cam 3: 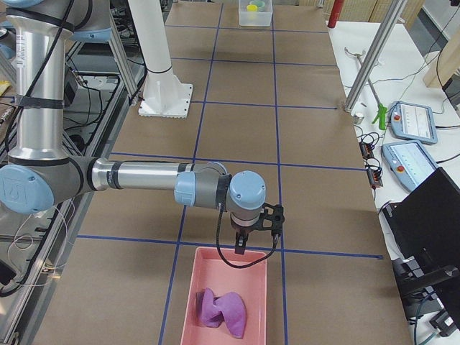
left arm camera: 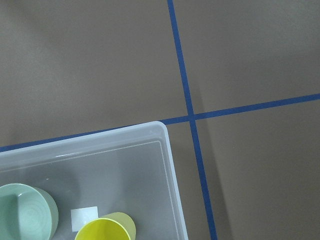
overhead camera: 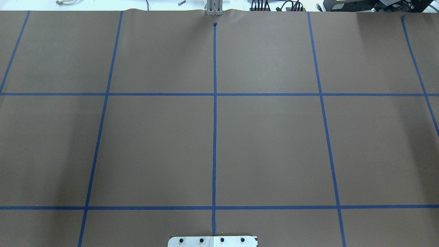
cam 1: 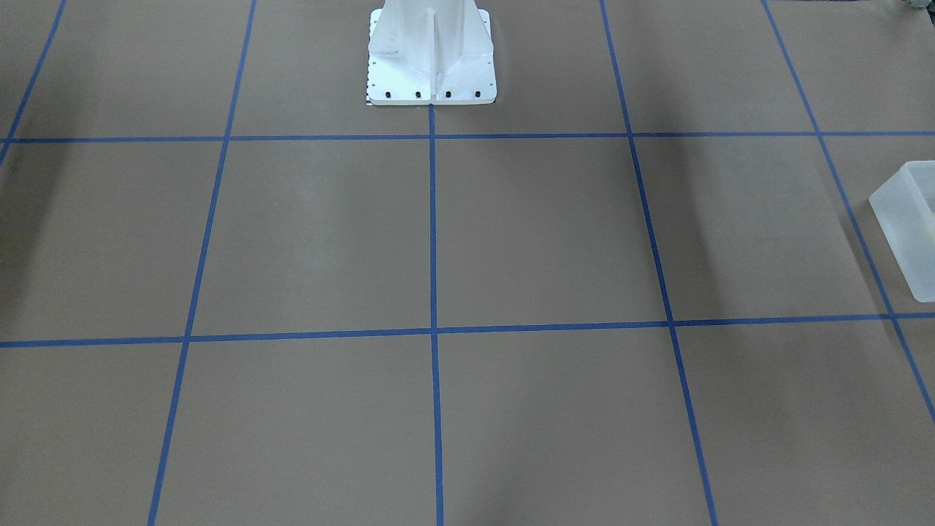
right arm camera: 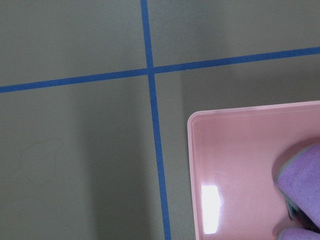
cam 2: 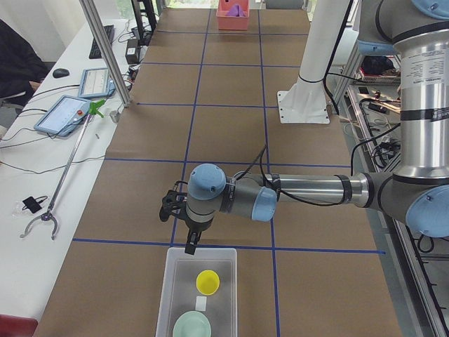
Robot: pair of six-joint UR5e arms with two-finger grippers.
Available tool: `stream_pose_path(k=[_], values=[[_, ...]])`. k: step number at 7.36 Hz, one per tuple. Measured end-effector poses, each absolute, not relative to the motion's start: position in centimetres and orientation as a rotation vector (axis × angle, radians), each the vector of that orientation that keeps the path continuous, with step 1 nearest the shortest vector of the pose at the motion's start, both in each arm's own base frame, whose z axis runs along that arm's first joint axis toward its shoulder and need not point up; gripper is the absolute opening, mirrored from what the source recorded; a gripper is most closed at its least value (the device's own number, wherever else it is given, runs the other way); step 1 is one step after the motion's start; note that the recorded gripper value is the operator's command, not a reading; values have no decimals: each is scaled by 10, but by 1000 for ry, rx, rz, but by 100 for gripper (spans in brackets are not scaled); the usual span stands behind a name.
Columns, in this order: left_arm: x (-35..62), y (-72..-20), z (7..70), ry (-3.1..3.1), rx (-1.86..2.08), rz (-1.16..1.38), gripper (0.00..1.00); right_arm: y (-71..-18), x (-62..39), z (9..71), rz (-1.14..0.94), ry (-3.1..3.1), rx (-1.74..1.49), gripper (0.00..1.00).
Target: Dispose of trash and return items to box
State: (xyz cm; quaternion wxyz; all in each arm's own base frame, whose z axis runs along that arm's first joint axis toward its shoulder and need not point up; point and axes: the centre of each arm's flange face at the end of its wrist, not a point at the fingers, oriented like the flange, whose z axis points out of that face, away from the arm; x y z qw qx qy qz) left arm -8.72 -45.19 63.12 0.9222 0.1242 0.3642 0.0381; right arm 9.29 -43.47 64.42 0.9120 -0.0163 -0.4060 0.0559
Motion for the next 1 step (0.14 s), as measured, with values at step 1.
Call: stream_pose_path(k=[1], values=[[-87, -452, 632, 744, 254, 77, 99, -435, 93, 644, 116, -836, -34, 100]])
